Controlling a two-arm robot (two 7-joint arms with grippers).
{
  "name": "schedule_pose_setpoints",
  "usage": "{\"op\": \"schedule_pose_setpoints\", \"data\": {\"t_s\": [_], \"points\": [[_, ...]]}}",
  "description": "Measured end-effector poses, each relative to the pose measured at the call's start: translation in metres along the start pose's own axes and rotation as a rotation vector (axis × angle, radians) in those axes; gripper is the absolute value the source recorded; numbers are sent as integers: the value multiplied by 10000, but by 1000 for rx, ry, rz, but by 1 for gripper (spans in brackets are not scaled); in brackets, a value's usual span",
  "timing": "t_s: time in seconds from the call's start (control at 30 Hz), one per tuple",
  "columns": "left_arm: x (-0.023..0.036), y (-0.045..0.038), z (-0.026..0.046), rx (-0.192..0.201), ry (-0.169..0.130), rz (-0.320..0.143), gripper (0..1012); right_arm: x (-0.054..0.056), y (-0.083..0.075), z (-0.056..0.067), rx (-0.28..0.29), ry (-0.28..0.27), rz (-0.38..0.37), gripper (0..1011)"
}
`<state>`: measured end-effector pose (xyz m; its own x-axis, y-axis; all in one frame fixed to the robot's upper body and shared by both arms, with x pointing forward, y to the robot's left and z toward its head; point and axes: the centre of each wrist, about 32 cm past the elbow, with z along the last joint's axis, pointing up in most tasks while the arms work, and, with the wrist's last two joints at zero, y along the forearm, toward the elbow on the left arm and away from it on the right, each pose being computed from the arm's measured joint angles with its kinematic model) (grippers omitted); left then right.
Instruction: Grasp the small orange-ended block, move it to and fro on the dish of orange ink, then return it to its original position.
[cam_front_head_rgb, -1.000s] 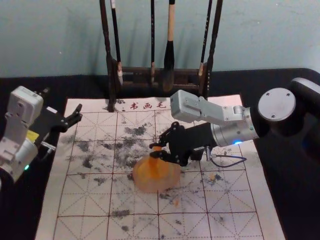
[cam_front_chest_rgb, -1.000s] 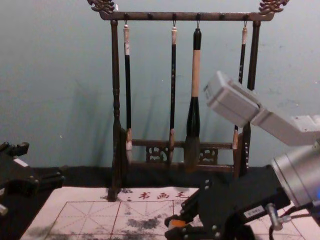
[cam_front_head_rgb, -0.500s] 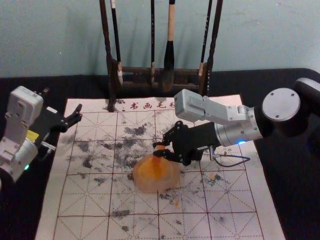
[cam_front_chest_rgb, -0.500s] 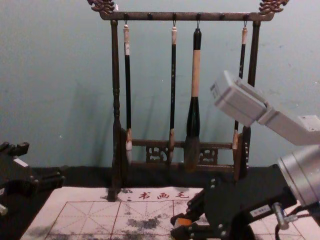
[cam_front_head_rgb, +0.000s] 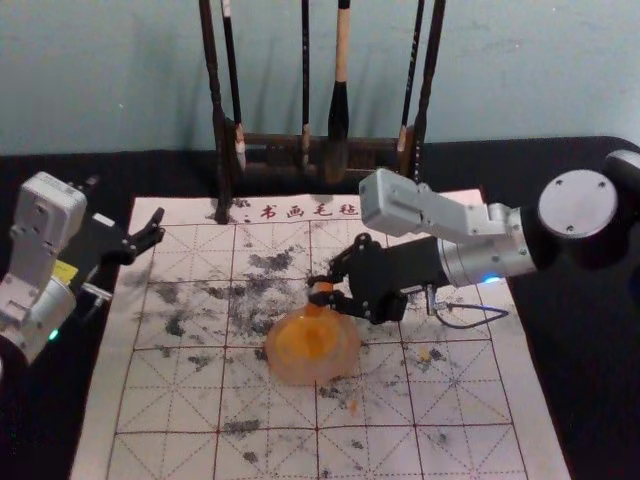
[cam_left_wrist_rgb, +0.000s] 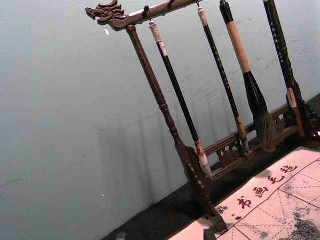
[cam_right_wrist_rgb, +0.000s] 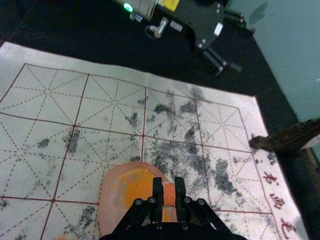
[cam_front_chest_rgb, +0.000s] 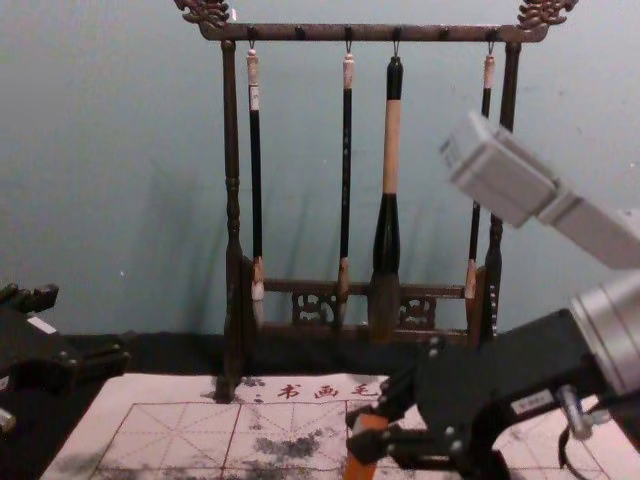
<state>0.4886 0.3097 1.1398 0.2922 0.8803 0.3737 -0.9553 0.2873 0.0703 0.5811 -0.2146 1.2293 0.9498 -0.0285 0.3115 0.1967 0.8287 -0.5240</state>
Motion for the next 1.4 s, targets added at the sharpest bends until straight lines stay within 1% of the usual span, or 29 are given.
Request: {"op": "schedule_pose_setpoints", "data": {"t_s": [0.23,0.3,0.4,0.5,0.57,0.63,0.7,0.73,0.8,0.9,0.97,1.03,1.23,1.4], "points": [[0,0,0,0,0,0,1001,-8,-99,70,20,-19,-8,142],[0,0,0,0,0,0,1001,-13,-171,98,30,-26,-16,140],[0,0,0,0,0,0,1001,-17,-228,113,36,-30,-23,142],[0,0,0,0,0,0,1001,-32,-340,122,46,-26,-40,140],[0,0,0,0,0,0,1001,-41,-383,116,49,-20,-47,142],[0,0,0,0,0,0,1001,-54,-464,96,53,-8,-62,142],[0,0,0,0,0,0,1001,-65,-509,81,53,-1,-72,142],[0,0,0,0,0,0,1001,-81,-564,56,51,8,-85,142],[0,0,0,0,0,0,1001,-97,-610,30,49,17,-97,142],[0,0,0,0,0,0,1001,-137,-727,-42,43,45,-132,142],[0,0,0,0,0,0,1001,-147,-745,-54,43,50,-138,142],[0,0,0,0,0,0,1001,-177,-819,-93,42,67,-159,142],[0,0,0,0,0,0,1001,-217,-905,-152,26,91,-173,142],[0,0,0,0,0,0,1001,-227,-950,-192,3,104,-164,142]]}}
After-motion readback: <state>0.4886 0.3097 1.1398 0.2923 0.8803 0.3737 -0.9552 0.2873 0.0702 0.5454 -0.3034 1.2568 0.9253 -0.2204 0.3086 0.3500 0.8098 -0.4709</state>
